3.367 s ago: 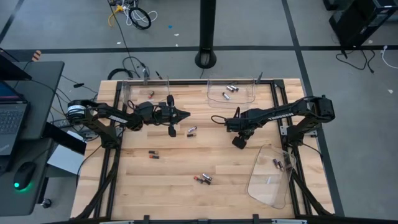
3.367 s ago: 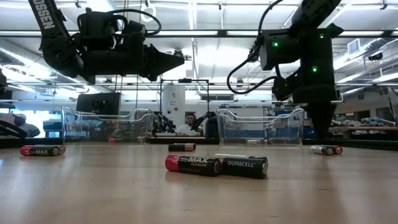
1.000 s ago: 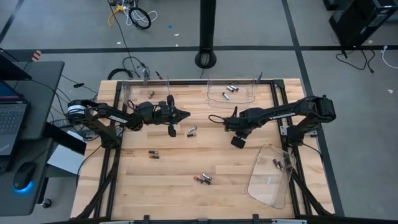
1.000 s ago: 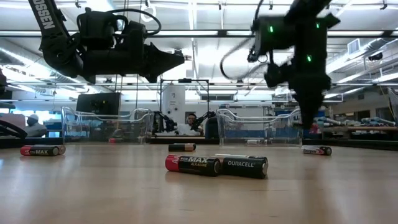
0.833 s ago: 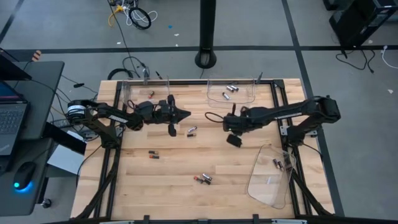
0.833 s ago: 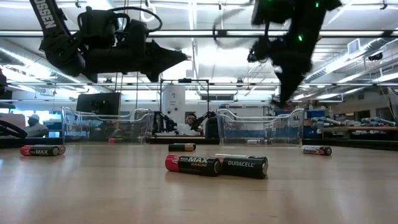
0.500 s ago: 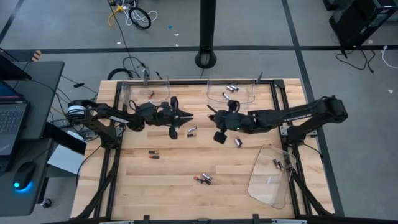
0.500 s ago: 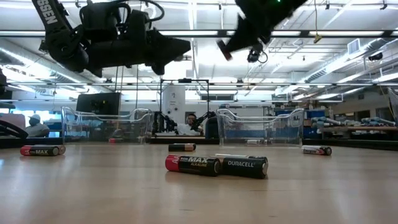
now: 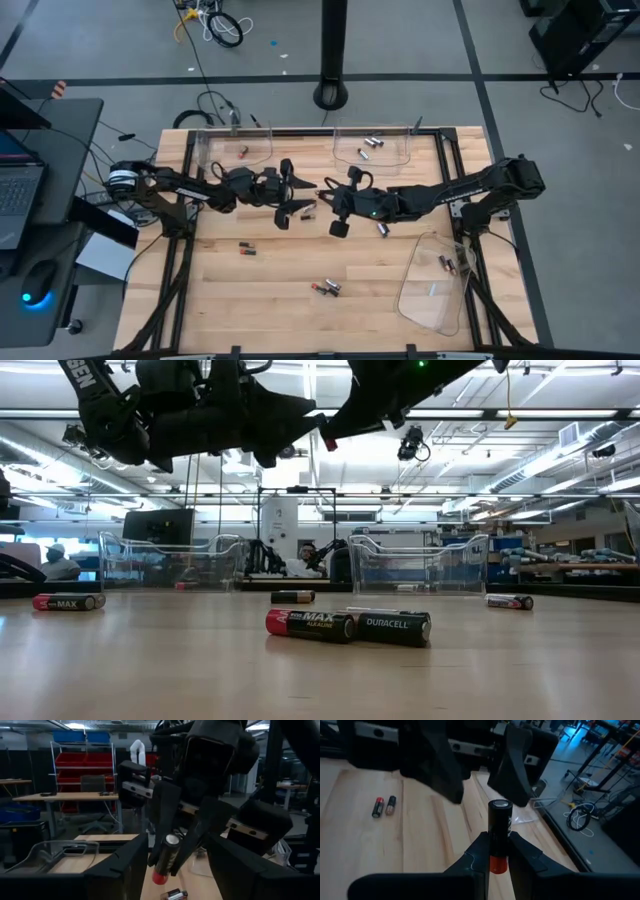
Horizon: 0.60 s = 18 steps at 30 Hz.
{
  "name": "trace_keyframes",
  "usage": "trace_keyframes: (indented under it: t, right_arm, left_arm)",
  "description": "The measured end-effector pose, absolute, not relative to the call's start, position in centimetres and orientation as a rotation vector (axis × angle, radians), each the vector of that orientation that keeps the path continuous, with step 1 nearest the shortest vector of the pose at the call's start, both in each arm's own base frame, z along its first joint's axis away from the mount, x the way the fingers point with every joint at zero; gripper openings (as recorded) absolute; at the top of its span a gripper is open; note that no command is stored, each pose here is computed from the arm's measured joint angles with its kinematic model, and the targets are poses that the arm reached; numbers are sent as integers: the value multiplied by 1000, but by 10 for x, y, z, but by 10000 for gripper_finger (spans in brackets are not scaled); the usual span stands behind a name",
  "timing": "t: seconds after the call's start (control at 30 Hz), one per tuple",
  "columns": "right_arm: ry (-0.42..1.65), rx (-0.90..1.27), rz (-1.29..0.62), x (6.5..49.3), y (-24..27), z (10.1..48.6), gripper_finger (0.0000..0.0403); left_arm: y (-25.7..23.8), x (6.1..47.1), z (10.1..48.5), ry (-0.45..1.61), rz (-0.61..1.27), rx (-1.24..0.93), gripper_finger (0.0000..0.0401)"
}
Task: Sort batteries
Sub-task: Put the black battery into the top left transparent bin
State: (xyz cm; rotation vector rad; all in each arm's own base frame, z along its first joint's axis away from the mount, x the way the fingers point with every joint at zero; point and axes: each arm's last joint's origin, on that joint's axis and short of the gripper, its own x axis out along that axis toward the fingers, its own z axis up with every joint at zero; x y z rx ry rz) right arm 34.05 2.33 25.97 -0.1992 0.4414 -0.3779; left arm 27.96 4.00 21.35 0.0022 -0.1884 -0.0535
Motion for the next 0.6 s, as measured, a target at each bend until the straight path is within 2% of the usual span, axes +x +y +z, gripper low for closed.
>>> trace_keyframes:
  t: [0.37, 0.6]
  right_arm:
    - [384, -225, -362, 343, 28, 266, 56]
    - [373, -227, -358, 343, 28, 267, 56]
  left_arm:
    - [38, 285, 219, -183, -69, 7, 197]
    - [34, 285, 220, -198, -74, 67, 145]
